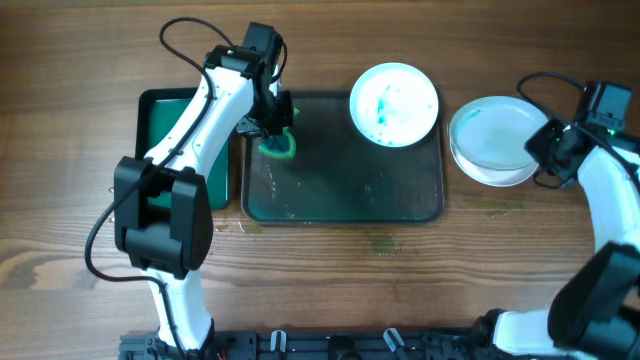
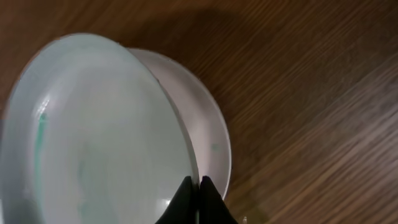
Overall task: Clean dirty plates on tray and stack at the side
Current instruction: 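Lower the plate onto the first plate at right and release, then reach the right gripper to the last plate and grasp its rim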
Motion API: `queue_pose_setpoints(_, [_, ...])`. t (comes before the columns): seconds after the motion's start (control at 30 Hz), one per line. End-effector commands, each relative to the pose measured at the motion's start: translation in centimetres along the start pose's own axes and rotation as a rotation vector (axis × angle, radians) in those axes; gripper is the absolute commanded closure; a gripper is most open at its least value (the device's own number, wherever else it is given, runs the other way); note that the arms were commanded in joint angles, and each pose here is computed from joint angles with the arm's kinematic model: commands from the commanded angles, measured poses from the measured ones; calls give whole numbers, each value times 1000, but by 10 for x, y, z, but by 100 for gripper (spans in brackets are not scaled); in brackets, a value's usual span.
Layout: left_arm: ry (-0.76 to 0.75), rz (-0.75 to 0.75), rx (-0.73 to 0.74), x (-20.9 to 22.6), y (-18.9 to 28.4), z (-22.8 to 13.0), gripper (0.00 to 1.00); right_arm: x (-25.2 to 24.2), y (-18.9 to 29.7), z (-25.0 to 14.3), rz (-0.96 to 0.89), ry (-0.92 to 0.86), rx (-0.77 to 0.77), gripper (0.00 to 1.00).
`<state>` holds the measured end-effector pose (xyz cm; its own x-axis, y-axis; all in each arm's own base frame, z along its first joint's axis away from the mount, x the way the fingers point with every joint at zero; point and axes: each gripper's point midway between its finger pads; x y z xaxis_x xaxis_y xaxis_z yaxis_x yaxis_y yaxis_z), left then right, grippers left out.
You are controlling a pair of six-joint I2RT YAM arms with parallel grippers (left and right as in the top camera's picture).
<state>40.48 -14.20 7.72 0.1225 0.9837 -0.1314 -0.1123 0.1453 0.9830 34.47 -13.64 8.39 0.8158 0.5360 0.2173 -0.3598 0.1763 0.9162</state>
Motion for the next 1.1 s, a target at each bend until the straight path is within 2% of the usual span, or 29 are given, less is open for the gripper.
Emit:
queue_pose_setpoints(0.0, [-16, -18, -14, -3, 4, 4, 96, -9, -22, -1, -56, -31, 4, 96])
queue_pose_setpoints(0.07, [-16, -18, -14, -3, 4, 4, 96, -9, -29, -2, -57, -30, 12, 94])
queue_pose_setpoints(0.17, [-16, -19, -17, -3, 4, 4, 96, -6, -31, -5, -43, -26, 30, 73])
queue_pose_setpoints(0.23, [-16, -19, -19, -3, 4, 5, 96, 0, -29, -8, -8, -16, 54, 66])
queue_pose_setpoints(0.37, [-16, -20, -20, -3, 4, 5, 96, 26, -6, -12, 110, 32, 120, 63])
queue_pose_setpoints(0.47, [-17, -21, -27, -3, 4, 7, 96, 68, 23, -16, 286, 169, 153, 60])
queue_pose_setpoints(0.57, [-18, -22, -33, -4, 5, 8, 96, 114, 46, -33, 429, 318, 172, 47])
queue_pose_setpoints(0.73, [-18, -22, -32, -4, 5, 8, 96, 168, 54, -65, 466, 468, 102, 32])
queue_pose_setpoints(0.83, [-18, -22, -32, -4, 5, 8, 96, 183, 36, -82, 426, 483, 95, 32])
queue_pose_setpoints(0.9, [-18, -22, -32, -4, 5, 8, 96, 184, 21, -91, 392, 466, 113, 36])
queue_pose_setpoints(0.97, [-18, -22, -32, -4, 5, 8, 96, 179, 2, -104, 346, 411, 171, 47])
queue_pose_setpoints(1.0, [-18, -22, -32, -4, 5, 8, 96, 174, -6, -109, 319, 376, 199, 57])
queue_pose_setpoints(1.07, [-18, -22, -31, -4, 5, 8, 96, 165, -18, -117, 269, 321, 246, 62])
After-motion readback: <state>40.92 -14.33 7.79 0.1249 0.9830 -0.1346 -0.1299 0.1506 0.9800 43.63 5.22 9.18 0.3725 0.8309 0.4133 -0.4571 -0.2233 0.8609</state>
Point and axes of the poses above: each gripper's point midway between its finger pads, its own y axis back along the fingers, its own x axis along the line the jaws close on, z = x × y, and after that the axes turned 11 degrees about -y, right-handed
